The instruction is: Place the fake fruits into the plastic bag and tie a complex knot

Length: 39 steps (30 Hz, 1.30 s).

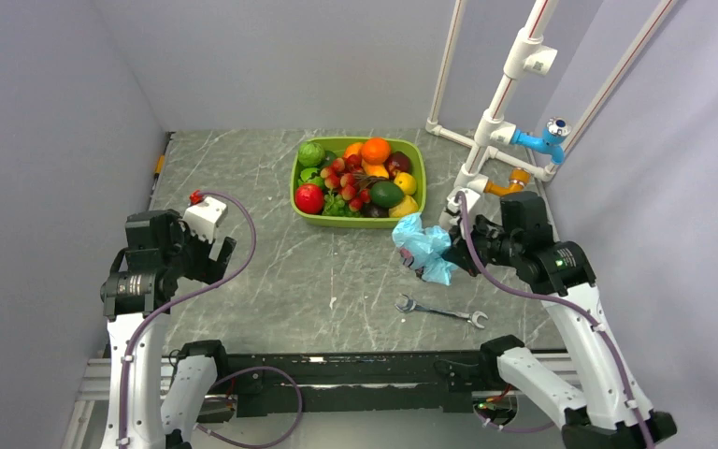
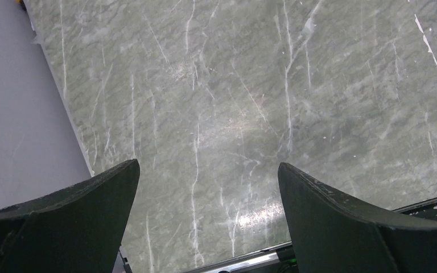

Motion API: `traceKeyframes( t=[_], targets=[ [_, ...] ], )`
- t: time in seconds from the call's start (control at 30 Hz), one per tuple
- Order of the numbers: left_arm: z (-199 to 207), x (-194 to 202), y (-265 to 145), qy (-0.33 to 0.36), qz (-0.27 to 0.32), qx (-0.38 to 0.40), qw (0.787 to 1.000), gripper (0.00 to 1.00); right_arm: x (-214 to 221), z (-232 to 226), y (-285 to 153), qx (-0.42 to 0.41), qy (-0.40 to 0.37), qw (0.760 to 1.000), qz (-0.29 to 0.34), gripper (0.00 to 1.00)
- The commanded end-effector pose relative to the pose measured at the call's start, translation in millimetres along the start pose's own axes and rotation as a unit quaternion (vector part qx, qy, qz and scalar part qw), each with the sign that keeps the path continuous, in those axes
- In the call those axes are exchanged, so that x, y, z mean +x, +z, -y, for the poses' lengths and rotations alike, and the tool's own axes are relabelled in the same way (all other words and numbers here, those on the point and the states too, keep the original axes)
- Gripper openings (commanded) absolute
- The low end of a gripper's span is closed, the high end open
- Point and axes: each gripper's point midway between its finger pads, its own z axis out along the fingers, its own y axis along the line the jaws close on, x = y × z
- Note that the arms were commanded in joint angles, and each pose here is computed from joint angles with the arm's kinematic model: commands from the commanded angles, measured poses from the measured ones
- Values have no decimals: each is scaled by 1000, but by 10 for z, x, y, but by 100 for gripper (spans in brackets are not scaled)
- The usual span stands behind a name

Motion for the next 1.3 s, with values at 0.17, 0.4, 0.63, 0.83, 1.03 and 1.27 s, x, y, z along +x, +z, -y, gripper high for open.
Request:
traceKeyframes(
  t=[0.17, 0.4, 0.63, 0.83, 1.03, 1.27],
  targets=[
    [208, -185, -74, 16, 19, 75, 997, 99, -507, -434, 316, -42, -78, 996, -18, 0],
    [342, -451, -207, -9, 55, 118, 991, 99, -791, -1007, 843, -83, -172, 981, -35, 0],
    [495, -824, -649, -16, 101, 164, 981, 99, -1622, -1402, 1297, -120, -181, 975, 51, 0],
    [327, -1111, -861, -91, 117, 130, 980, 99, -1990, -1365, 1625, -123, -229, 955, 143, 0],
    [148, -1273, -681, -227, 123, 153, 954, 99, -1992, -1170, 1669, -94, -285, 930, 211, 0],
    [-18, -1440, -410, -173, 88, 219, 956, 99, -1932, -1082, 1827, -56, -331, 910, 245, 0]
  ],
)
